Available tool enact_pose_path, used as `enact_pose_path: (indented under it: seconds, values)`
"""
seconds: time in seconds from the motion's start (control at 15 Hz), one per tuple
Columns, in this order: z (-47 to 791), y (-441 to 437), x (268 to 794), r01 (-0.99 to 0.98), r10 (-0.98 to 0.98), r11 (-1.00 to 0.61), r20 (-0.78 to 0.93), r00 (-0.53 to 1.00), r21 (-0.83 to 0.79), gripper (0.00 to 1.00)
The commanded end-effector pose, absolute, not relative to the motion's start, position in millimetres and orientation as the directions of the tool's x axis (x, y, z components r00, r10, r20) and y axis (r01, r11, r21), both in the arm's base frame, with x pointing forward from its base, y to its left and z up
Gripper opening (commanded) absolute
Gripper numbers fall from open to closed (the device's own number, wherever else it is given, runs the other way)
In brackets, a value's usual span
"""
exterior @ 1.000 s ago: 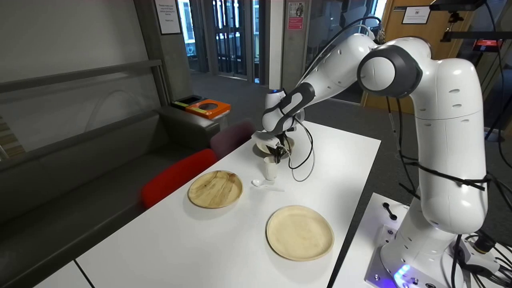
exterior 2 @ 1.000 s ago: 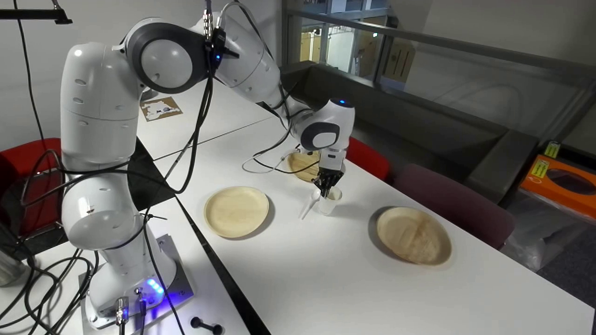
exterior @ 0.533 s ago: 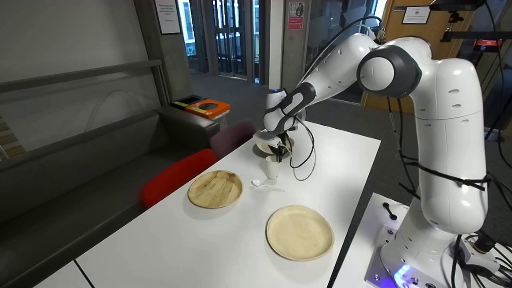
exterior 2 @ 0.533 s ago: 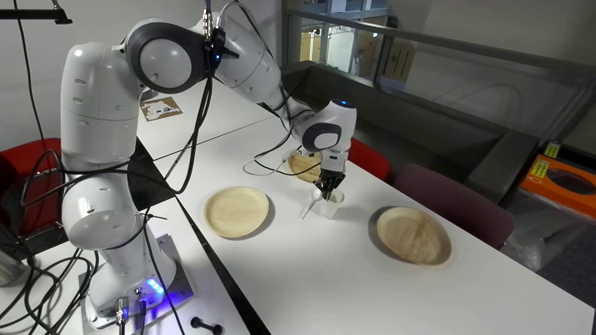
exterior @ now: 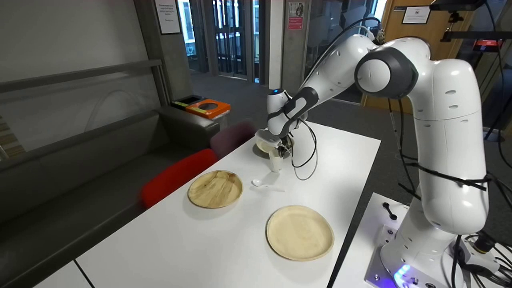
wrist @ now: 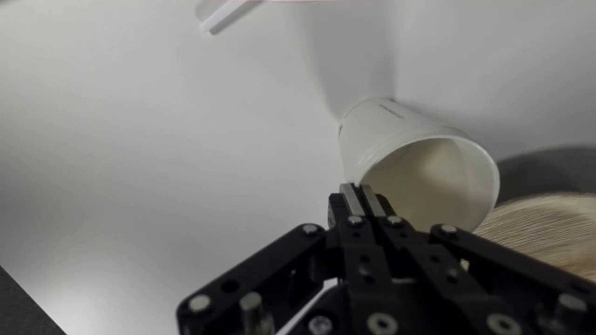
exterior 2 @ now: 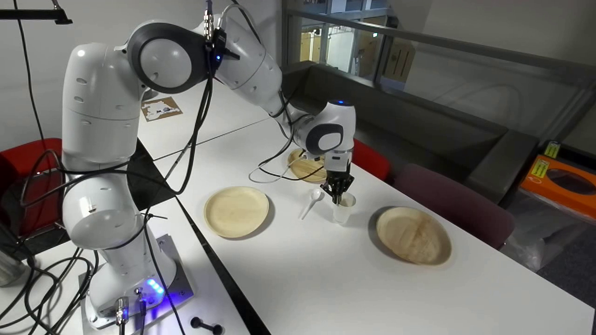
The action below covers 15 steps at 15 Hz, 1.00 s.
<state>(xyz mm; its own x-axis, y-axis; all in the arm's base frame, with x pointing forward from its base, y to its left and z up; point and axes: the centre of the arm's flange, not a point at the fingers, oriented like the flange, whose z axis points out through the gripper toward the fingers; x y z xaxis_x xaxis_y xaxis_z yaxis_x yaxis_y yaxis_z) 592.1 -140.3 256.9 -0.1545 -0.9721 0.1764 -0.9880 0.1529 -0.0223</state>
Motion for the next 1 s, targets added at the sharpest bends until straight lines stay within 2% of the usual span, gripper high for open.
enact_pose_path:
  seconds: [0.0, 0.4, 0.73, 0.93]
  values:
    - [260, -141, 594, -0.984, -0.963, 0.172, 0.206, -0.176, -0.035, 0.01]
    - [260, -138, 591, -0.986, -0.971, 0.164, 0.176, -0.161, 0.003, 0.01]
    - [313, -129, 572, -0.983, -0.975, 0.123, 0.169, -0.146, -0.138, 0.01]
    - [292, -131, 588, -0.985, -0.968, 0.138, 0.195, -0.155, -0.102, 0.01]
